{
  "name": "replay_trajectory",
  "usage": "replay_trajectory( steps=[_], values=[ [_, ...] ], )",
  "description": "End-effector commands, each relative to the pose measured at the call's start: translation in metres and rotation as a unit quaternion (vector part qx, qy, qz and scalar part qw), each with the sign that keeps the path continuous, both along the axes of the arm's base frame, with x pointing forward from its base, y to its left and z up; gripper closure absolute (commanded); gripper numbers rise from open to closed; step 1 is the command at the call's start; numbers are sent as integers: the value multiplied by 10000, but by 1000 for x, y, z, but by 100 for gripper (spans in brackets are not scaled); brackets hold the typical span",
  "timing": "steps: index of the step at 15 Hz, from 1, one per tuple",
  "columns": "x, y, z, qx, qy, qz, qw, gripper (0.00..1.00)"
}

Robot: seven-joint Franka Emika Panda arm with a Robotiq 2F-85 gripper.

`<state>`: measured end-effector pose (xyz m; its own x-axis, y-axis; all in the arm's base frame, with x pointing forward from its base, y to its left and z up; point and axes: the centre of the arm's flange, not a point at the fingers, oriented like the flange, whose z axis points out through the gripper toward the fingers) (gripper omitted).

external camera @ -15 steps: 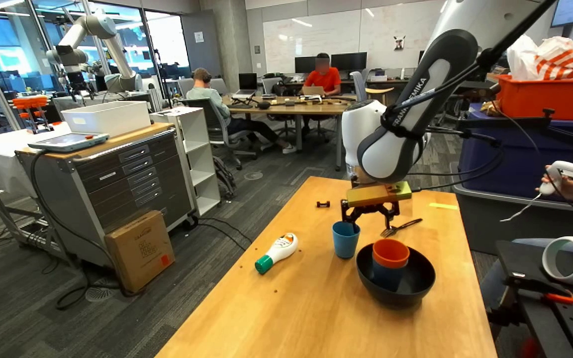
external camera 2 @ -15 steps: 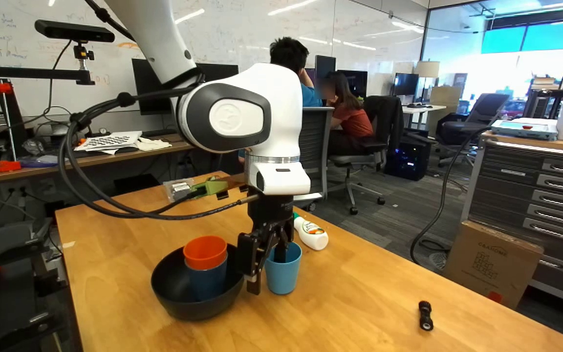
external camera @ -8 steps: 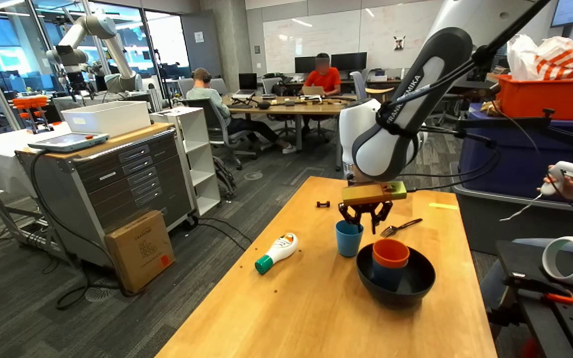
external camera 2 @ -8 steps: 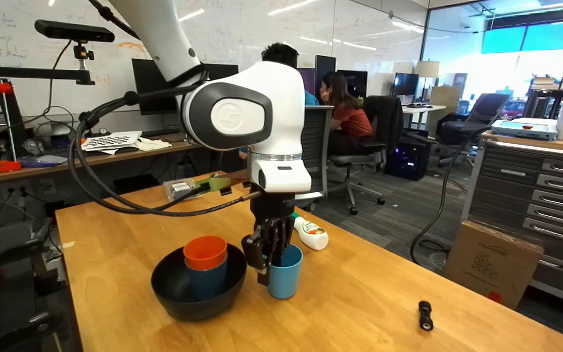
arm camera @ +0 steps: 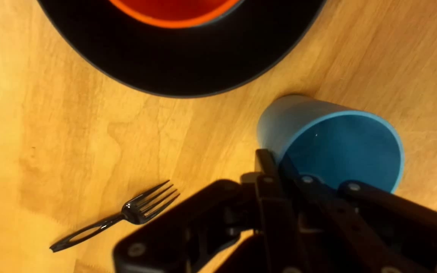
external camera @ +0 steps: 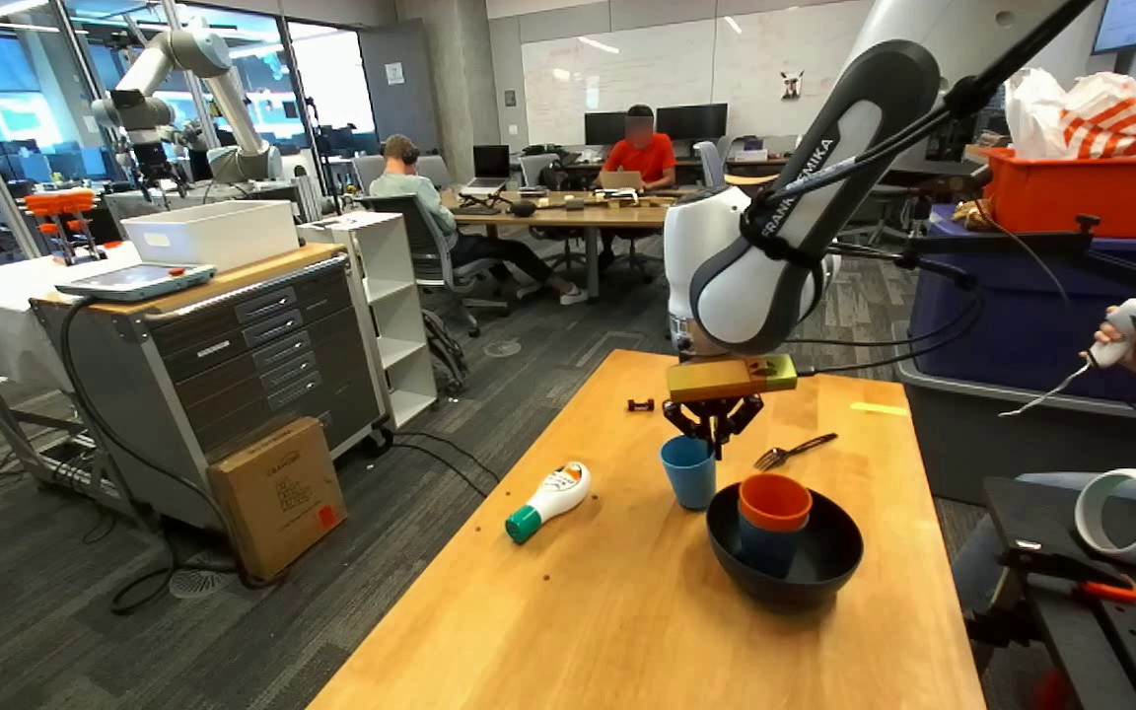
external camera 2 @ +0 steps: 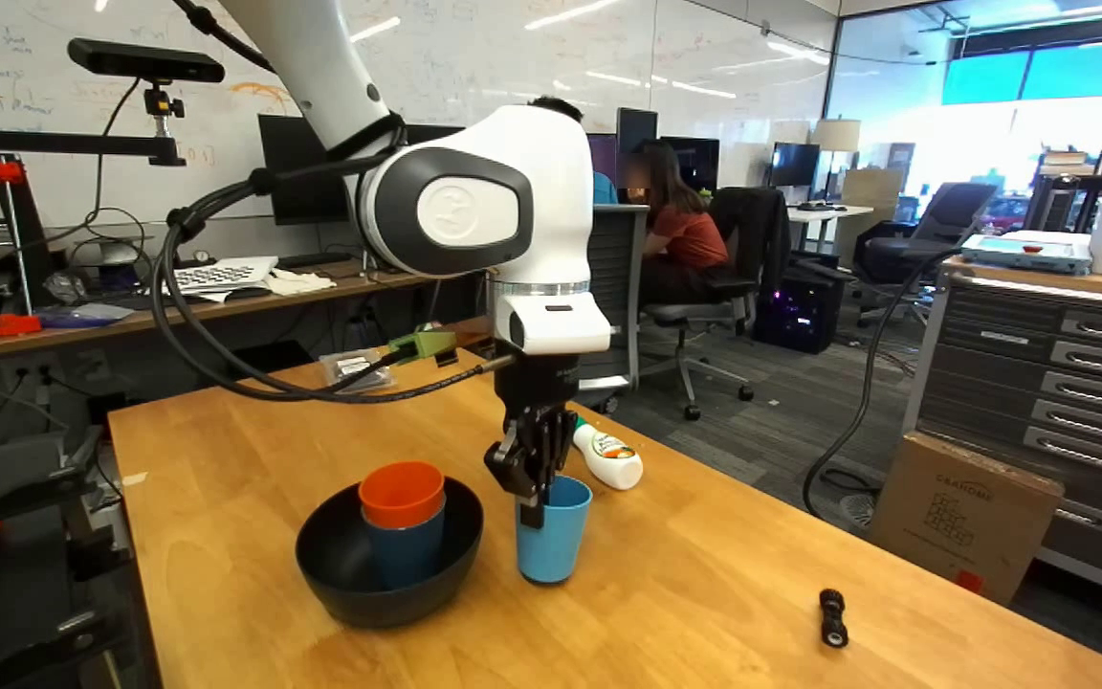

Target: Stack up the cups inside the black bowl then put the fork inside the blue cup

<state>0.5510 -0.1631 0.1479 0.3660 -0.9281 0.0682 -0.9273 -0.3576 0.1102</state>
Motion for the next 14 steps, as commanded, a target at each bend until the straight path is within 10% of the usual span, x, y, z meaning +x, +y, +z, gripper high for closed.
replay_trajectory(
  steps=[1,14],
  values=[
    [-1,4,12,-60,-60,-18,10000,99],
    [-57,47,103,196,-620,507,9966,99]
  ],
)
